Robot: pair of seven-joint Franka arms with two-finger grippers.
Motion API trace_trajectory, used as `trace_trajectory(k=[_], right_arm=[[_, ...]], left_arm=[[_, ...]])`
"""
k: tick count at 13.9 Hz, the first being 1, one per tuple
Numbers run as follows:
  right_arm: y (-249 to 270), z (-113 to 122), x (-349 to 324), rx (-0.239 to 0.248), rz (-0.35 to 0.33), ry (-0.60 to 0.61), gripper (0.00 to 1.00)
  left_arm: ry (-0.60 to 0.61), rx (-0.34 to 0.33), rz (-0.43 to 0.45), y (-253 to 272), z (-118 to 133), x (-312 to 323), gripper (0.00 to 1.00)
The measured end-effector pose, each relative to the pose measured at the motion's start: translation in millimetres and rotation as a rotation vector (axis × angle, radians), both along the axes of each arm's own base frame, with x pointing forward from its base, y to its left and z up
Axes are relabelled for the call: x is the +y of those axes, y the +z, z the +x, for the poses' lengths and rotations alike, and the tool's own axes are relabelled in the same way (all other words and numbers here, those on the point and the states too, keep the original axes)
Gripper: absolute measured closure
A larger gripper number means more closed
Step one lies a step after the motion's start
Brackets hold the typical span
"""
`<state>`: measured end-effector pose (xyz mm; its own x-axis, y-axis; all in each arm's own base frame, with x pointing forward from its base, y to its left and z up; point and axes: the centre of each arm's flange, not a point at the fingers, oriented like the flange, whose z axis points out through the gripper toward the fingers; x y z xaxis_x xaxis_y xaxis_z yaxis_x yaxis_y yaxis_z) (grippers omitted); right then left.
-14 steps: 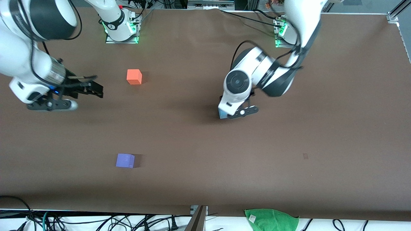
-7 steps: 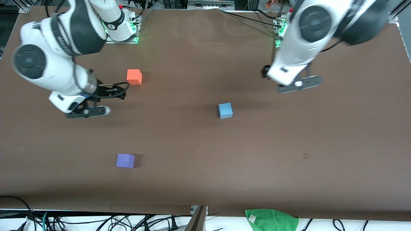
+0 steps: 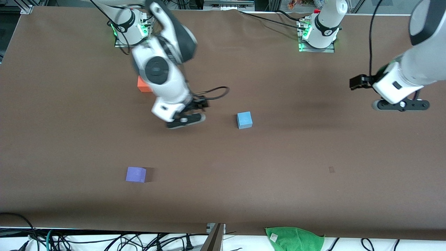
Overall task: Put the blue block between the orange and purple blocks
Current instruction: 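Release the cube and lift the left gripper while the right gripper reaches over, then lower the right gripper onto the light-blue cube while the left gripper retracts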
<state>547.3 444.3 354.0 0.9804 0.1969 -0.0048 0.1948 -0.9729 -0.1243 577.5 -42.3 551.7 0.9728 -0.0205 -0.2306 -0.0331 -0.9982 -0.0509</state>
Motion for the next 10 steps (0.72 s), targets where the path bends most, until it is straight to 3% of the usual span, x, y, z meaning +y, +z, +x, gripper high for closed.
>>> trace_trajectory(k=[2, 4, 7, 10], right_arm=[[-35, -21, 60, -0.014, 0.025, -0.049, 0.0], [-58, -37, 103, -0.02, 0.041, -0.083, 0.0], [-82, -54, 128, -0.043, 0.011, -0.078, 0.0], [-102, -70, 141, -0.068, -0.026, -0.027, 0.0]], left_arm=[[-0.012, -0.084, -0.013, 5, -1, 14, 0.0], [-0.003, -0.158, -0.06, 22, -28, 9, 0.0], [-0.031, -0.218, -0.084, 45, -77, 7, 0.0], [-0.048, -0.24, -0.087, 47, -77, 3, 0.0]])
